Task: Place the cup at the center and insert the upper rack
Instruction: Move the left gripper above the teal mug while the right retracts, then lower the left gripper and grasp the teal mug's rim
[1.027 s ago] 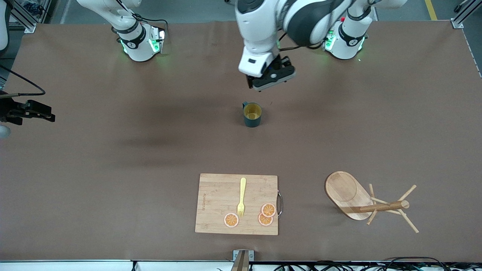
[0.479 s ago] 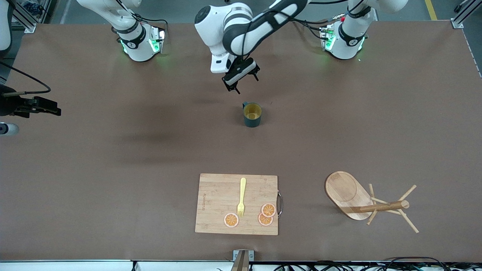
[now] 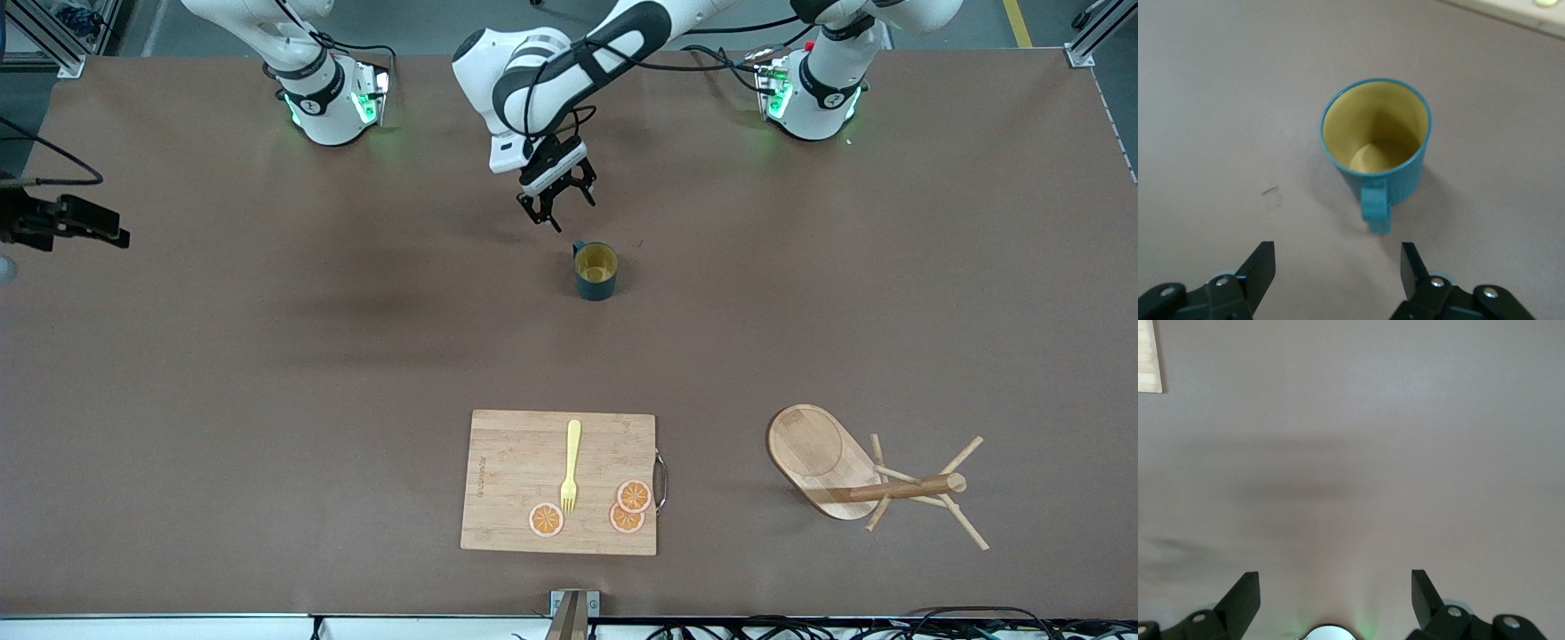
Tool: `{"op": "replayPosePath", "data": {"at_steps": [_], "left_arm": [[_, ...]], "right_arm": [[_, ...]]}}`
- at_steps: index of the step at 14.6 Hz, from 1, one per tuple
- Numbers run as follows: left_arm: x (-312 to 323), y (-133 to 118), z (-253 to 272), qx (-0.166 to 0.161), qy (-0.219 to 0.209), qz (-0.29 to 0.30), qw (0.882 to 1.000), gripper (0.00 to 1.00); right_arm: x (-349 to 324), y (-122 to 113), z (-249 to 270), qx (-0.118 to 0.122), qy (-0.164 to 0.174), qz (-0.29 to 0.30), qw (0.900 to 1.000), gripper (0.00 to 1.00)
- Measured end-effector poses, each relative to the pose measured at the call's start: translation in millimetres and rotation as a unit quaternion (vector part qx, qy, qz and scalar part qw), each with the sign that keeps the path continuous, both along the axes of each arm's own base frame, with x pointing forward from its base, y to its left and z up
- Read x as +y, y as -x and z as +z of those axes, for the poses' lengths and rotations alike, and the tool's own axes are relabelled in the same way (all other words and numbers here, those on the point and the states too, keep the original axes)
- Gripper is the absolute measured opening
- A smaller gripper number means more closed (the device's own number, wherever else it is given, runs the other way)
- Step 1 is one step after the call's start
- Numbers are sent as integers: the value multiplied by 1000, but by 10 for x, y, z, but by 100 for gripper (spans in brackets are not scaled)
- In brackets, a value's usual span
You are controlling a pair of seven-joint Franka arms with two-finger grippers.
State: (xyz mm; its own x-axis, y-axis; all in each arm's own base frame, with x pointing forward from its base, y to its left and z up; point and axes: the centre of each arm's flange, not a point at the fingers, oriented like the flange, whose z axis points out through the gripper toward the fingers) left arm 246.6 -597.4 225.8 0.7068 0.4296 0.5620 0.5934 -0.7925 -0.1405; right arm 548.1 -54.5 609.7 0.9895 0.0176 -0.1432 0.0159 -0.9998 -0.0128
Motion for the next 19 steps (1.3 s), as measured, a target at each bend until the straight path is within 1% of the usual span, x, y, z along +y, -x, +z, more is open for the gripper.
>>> {"op": "replayPosePath", "data": {"at_steps": [2,3,4,5,6,7,11,12,13,14,15,16,17,18,19], "left_arm": [[14,-18,-173,-25,-16,-3,1000,77],[16,-18,-243,-34,-23,-3,999,77],[8,-5,-295,-40,-29,-6,999,73],[-1,7,-331,-44,-32,-8,998,72],[-7,11,-353,-48,-34,-10,998,67],[-8,0,-363,-53,-35,-14,998,65],[9,-80,-419,-73,-42,-29,996,63],[23,-108,-445,-76,-45,-29,996,59],[39,-141,-468,-78,-47,-29,995,59],[50,-168,-485,-81,-49,-29,995,56],[54,-181,-496,-82,-50,-29,995,56],[52,-186,-498,-83,-50,-29,995,51],[49,-188,-497,-83,-50,-29,995,38],[42,-193,-489,-83,-49,-29,995,27],[29,-203,-472,-85,-46,-29,995,20]], "right_arm": [[-1,139,82,3,0,-15,1000,100],[10,190,126,3,0,-17,1000,100],[27,230,170,3,0,-16,1000,100],[48,262,206,3,0,-14,1000,100],[67,288,241,2,-1,-12,1000,100],[74,310,275,0,-1,-12,1000,100],[67,365,365,-9,0,-12,1000,100],[67,368,372,-10,0,-12,1000,100],[68,370,383,-11,-1,-11,1000,100],[68,372,406,-13,-1,-7,1000,100],[66,379,436,-16,-1,-2,1000,100],[63,389,465,-19,-2,1,1000,100],[59,399,487,-21,-2,2,1000,100],[55,407,499,-21,-4,2,1000,100],[52,412,508,-23,-10,2,1000,100]]}}
